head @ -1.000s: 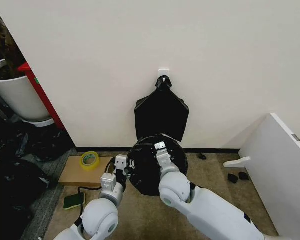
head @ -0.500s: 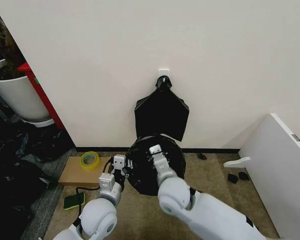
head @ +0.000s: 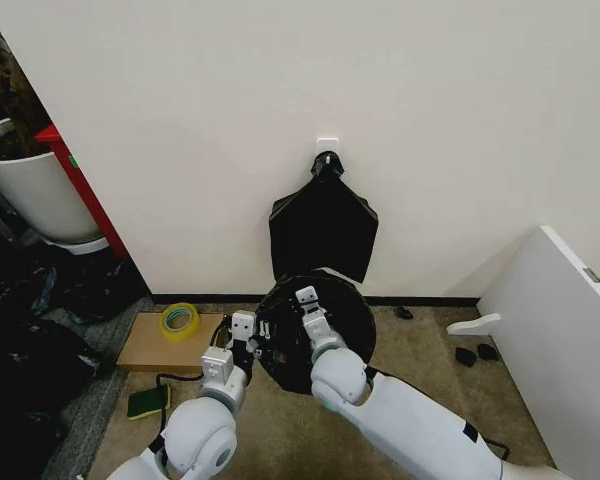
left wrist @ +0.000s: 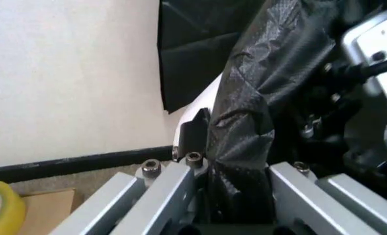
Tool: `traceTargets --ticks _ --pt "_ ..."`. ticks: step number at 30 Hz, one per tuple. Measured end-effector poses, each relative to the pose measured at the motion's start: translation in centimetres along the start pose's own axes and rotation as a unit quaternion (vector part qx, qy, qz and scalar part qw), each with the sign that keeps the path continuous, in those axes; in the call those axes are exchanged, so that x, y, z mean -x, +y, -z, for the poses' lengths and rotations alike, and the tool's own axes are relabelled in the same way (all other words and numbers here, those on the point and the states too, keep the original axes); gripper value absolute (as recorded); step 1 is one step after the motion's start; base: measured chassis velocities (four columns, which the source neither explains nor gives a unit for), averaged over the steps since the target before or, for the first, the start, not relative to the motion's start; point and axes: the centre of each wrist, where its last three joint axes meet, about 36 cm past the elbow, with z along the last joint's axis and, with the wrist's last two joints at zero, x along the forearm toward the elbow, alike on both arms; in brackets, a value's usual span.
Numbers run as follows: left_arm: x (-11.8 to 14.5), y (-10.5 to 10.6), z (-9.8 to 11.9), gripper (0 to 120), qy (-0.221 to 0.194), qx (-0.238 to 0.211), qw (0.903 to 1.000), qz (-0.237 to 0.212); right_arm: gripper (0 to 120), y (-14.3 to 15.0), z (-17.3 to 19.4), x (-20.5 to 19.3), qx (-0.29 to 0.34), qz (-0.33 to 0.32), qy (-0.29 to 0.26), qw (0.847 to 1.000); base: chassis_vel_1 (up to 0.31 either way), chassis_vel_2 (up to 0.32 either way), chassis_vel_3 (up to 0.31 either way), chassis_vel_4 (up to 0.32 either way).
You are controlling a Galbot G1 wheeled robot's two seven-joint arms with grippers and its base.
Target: Place the garbage bag over the trash bin.
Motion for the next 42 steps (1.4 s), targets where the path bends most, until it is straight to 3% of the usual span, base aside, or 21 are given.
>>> traceTargets --ticks 9,14,19,20,22,33,42 --pt "0.1 -0.4 -0.2 0 0.002 0.001 1.0000 -0.005 0 -0.2 -0.4 0.8 -0.021 -0.019 0.036 0.999 0.000 0.000 0.000 0.000" --pt "0.3 -0.2 -0.7 0 0.006 0.007 1.0000 -0.001 0 -1.3 1.7 -1.5 0.019 0.007 0.021 1.000 0.000 0.000 0.000 0.000" --pt "0.4 -0.1 -0.7 0 0.005 0.009 1.0000 -0.001 0 -1.9 3.9 -5.2 0.046 0.046 0.058 0.996 0.000 0.000 0.000 0.000" --pt "0.4 0.0 -0.7 0 0.004 0.009 0.9999 0.000 0 -2.3 4.7 -7.6 0.054 0.077 0.103 0.990 0.000 0.000 0.000 0.000" --pt "0.3 0.0 -0.6 0 0.002 0.010 0.9999 0.000 0 -2.4 4.5 -8.5 0.062 0.094 0.136 0.984 0.000 0.000 0.000 0.000" --pt "-0.4 0.4 0.2 0 -0.008 0.015 0.9999 0.001 0 -1.1 0.6 -7.2 0.019 0.068 0.176 0.982 0.000 0.000 0.000 0.000" --pt "-1.5 -0.1 0.5 0 -0.018 0.018 0.9996 -0.010 0 -0.9 -1.2 -2.9 -0.026 0.019 0.140 0.990 0.000 0.000 0.000 0.000"
